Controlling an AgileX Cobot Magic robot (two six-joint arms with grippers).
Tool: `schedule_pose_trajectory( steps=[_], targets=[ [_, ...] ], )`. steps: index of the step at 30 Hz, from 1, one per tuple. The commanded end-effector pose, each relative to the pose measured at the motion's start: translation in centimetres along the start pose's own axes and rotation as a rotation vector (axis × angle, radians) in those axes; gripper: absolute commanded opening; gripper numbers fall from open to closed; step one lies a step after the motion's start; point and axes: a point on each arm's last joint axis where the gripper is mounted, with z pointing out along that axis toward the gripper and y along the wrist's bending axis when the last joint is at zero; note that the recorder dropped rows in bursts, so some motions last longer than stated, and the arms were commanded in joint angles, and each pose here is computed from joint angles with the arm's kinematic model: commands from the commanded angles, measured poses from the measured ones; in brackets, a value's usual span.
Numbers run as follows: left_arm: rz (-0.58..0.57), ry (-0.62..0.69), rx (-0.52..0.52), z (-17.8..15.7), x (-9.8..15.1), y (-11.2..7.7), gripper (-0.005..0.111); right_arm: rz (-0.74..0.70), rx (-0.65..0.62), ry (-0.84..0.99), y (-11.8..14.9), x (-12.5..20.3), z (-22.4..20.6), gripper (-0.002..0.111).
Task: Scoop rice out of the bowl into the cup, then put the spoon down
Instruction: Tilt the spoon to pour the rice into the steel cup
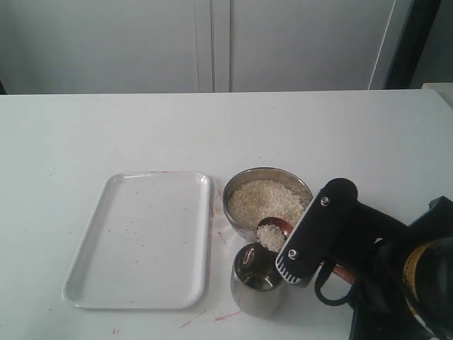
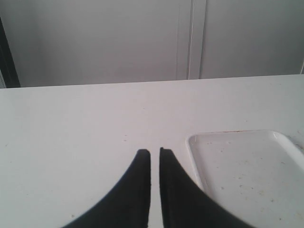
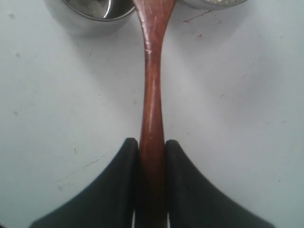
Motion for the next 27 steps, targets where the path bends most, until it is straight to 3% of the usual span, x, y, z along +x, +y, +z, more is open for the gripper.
schedule_pose_trajectory(
  steps=[1, 27],
  targets=[
    [-0.006, -0.011, 0.007, -0.02, -0.25, -0.06, 0.014, -0.034, 0.023, 0.000, -0.17, 0.00, 0.02, 0.000],
    [-0.006, -0.011, 0.007, -0.02, -0.25, -0.06, 0.014, -0.259, 0.088, 0.004, -0.75, -0.06, -0.01, 0.000]
  ],
)
